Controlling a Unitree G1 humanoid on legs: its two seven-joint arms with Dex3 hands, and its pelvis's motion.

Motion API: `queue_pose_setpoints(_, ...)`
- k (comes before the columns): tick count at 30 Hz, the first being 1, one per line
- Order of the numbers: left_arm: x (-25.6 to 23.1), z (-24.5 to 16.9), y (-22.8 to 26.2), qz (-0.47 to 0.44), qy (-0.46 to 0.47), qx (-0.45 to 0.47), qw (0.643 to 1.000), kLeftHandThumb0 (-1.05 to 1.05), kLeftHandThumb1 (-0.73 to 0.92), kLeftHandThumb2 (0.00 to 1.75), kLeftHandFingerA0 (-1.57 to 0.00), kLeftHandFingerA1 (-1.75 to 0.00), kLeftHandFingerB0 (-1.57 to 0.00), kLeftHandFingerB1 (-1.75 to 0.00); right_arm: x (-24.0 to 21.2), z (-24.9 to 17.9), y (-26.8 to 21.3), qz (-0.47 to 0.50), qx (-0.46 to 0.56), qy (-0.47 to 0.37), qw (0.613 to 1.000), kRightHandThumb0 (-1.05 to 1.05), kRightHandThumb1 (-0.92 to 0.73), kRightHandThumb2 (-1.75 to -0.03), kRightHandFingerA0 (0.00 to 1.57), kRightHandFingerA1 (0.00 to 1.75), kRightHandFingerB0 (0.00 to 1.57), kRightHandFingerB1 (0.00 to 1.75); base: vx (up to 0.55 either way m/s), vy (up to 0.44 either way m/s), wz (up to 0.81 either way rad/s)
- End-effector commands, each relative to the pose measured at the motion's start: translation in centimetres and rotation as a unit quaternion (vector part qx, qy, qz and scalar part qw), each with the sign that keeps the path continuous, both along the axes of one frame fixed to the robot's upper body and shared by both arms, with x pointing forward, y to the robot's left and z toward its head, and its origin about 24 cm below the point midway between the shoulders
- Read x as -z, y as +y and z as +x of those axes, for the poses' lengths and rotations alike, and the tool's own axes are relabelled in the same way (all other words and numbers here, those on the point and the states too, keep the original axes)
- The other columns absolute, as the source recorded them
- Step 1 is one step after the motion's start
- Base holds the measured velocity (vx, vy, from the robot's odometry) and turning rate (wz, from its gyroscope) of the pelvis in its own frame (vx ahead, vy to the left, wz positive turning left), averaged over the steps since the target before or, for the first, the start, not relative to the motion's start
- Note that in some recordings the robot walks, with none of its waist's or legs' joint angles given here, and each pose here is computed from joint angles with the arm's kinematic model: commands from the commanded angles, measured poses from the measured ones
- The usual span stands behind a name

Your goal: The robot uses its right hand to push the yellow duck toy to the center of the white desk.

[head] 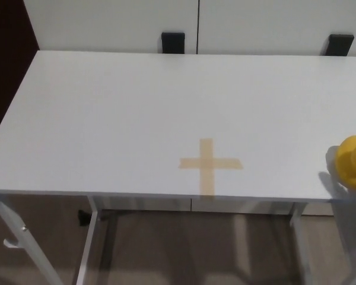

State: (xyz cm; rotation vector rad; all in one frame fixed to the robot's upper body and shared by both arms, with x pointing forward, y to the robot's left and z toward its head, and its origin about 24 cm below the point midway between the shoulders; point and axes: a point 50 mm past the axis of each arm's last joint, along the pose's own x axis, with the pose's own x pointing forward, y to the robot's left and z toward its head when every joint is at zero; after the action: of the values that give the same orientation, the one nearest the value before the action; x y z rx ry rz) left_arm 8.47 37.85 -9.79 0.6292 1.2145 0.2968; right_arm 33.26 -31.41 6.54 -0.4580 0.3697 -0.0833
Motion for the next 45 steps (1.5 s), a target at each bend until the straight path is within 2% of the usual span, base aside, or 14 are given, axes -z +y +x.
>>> queue_pose_setpoints(1,-0.1,0.1,0.1,0.002,-0.004,0.001,1.0,-0.14,0.5,1.01,-0.88,-0.89,-0.88,-0.89,-1.0,0.9,0.2,-0.033,-0.016,-0.002,0.999,-0.8,-0.92,-0.7,0.07,0.33,0.14,0.26,0.0,0.0,0.0)
queue_pose_setpoints(10,0.1,-0.4,-0.1,0.003,0.009,0.024,1.0,-0.13,0.57,0.87,-0.88,-0.87,-0.91,-0.87,0.2,1.2,2.8,-0.046,-0.066,0.0,0.997,-0.82,-0.92,-0.72,0.11,0.42,0.18,0.33,0.0,0.0,0.0)
queue_pose_setpoints(11,0.2,-0.5,-0.2,0.002,0.009,0.02,1.0,-0.13,0.58,0.85,-0.86,-0.85,-0.88,-0.85,0.4,1.3,3.3,-0.052,-0.075,0.004,0.996,-0.36,-0.5,-1.11,0.02,0.52,0.0,0.49,0.0,0.0,0.0)
queue_pose_setpoints(17,0.2,-0.6,-0.2,-0.002,0.009,0.011,1.0,-0.14,0.58,0.85,-0.87,-0.89,-0.88,-0.86,0.8,1.5,4.5,-0.06,-0.091,0.012,0.994,-0.36,-0.51,-1.12,0.02,0.53,0.0,0.49,0.0,0.0,0.0)
queue_pose_setpoints(18,0.2,-0.6,-0.2,-0.001,0.01,0.006,1.0,-0.14,0.58,0.86,-0.9,-0.89,-0.89,-0.86,0.8,1.6,4.8,-0.056,-0.093,0.009,0.994,-0.81,-0.92,-0.71,0.1,0.43,0.18,0.33,0.0,0.0,0.0)
queue_pose_setpoints(20,0.2,-0.6,-0.1,-0.001,0.01,0.005,1.0,-0.11,0.57,0.89,-0.88,-0.87,-0.87,-0.84,1.0,1.6,5.1,-0.053,-0.094,0.008,0.994,-0.79,-0.92,-0.73,0.12,0.43,0.16,0.33,0.0,0.0,0.0)
queue_pose_setpoints(21,0.2,-0.8,-0.1,0.0,0.011,0.005,1.0,-0.12,0.56,0.89,-0.89,-0.85,-0.88,-0.83,1.4,1.5,5.6,-0.045,-0.095,0.007,0.994,-0.37,-0.51,-1.12,0.01,0.52,0.0,0.49,0.0,0.0,0.0)
queue_pose_setpoints(24,0.2,-0.9,-0.1,-0.002,0.01,0.006,1.0,-0.14,0.53,0.89,-0.9,-0.89,-0.91,-0.87,2.1,1.3,6.0,-0.034,-0.096,0.005,0.995,-0.36,-0.52,-1.13,0.01,0.52,0.0,0.49,0.0,0.0,0.0)
queue_pose_setpoints(27,0.3,-0.9,-0.1,-0.001,0.012,0.007,1.0,-0.15,0.59,0.82,-0.88,-0.86,-0.87,-0.85,2.8,0.9,6.5,-0.019,-0.089,0.006,0.996,-0.81,-0.92,-0.73,0.09,0.42,0.18,0.33,0.0,0.0,0.0)
queue_pose_setpoints(29,0.4,-0.9,-0.2,0.0,0.018,0.011,1.0,-0.13,0.58,0.86,-0.89,-0.86,-0.89,-0.85,4.0,0.3,7.2,0.024,-0.071,0.009,0.997,-0.36,-0.5,-1.11,0.02,0.52,0.0,0.48,0.0,0.0,0.0)
queue_pose_setpoints(31,0.4,-0.9,-0.3,0.002,0.02,0.017,1.0,-0.14,0.57,0.84,-0.88,-0.86,-0.87,-0.84,4.4,0.2,7.7,0.031,-0.067,0.006,0.997,-0.84,-0.91,-0.74,0.1,0.43,0.2,0.35,0.0,0.0,0.0)
queue_pose_setpoints(42,0.4,-1.3,-0.3,0.0,0.022,0.017,1.0,-0.12,0.57,0.88,-0.85,-0.86,-0.88,-0.86,4.2,0.8,10.4,0.07,-0.05,-0.025,0.996,-0.82,-0.92,-0.73,0.11,0.43,0.21,0.34,0.0,0.0,0.0)
queue_pose_setpoints(43,0.5,-1.3,-0.3,-0.001,0.021,0.019,1.0,-0.14,0.54,0.9,-0.88,-0.89,-0.91,-0.89,4.2,0.9,10.9,0.078,-0.049,-0.033,0.995,-0.37,-0.51,-1.12,0.02,0.53,0.0,0.49,0.0,0.0,0.0)
queue_pose_setpoints(45,0.5,-1.3,-0.4,-0.002,0.021,0.023,1.0,-0.14,0.54,0.9,-0.88,-0.89,-0.91,-0.89,4.1,1.0,11.7,0.087,-0.048,-0.041,0.994,-0.37,-0.51,-1.12,0.02,0.53,0.0,0.49,0.0,0.0,0.0)
